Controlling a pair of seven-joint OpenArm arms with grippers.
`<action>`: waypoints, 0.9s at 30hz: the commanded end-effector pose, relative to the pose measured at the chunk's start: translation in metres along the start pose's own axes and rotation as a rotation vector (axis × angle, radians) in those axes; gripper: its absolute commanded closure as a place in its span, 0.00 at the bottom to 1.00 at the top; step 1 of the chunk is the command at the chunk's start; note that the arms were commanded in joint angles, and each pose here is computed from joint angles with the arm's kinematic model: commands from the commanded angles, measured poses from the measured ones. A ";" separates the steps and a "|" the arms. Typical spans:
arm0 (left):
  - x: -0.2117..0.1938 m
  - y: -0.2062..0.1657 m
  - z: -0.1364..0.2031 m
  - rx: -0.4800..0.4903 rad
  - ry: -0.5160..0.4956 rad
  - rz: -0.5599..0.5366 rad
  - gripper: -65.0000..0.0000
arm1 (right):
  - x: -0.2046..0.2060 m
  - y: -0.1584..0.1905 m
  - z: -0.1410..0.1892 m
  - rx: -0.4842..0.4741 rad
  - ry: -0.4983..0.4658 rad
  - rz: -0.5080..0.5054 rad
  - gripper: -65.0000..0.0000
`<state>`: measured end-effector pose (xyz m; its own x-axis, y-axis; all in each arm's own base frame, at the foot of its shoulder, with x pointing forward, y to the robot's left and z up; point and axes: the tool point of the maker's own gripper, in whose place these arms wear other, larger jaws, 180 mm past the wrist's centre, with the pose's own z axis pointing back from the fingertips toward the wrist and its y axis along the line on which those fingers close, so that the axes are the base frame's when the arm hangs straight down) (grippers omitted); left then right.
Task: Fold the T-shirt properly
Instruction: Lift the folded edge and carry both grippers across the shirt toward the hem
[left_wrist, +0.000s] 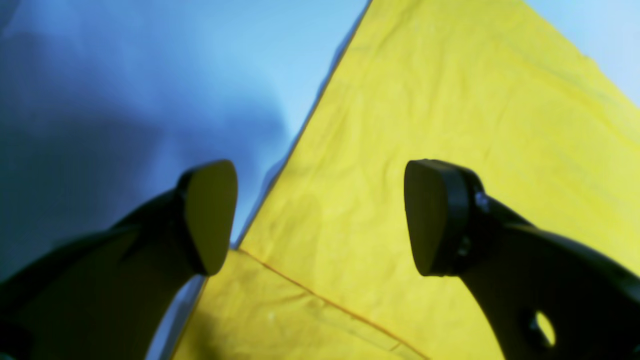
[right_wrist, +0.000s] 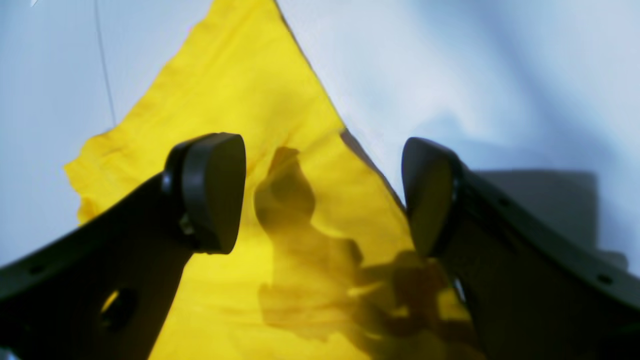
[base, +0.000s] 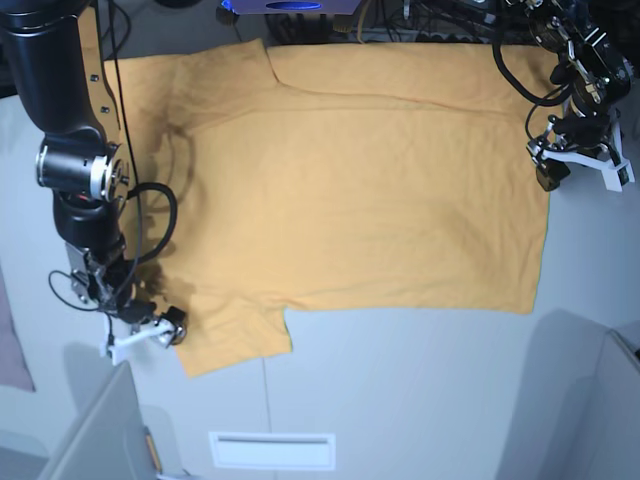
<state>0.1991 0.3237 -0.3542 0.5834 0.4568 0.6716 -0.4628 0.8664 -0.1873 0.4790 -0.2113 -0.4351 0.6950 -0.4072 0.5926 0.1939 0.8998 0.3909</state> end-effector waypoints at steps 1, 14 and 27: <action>0.012 -0.001 0.003 -0.005 -0.039 -0.017 0.24 | 0.007 -0.002 0.003 -0.010 0.015 0.014 0.30; 0.027 -0.008 -0.002 -0.018 -0.073 -0.011 0.24 | -0.002 -0.001 0.001 -0.009 0.031 0.016 0.72; 0.107 -0.021 -0.116 0.055 0.043 -0.128 0.24 | -0.003 0.000 0.001 -0.007 0.036 0.015 1.00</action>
<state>0.3417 0.3665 -0.3793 0.6989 0.3659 0.6145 -0.4110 0.9087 -0.0736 0.4695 -0.2072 -0.4454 0.7191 -0.4020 0.5668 0.1964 0.9000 0.3891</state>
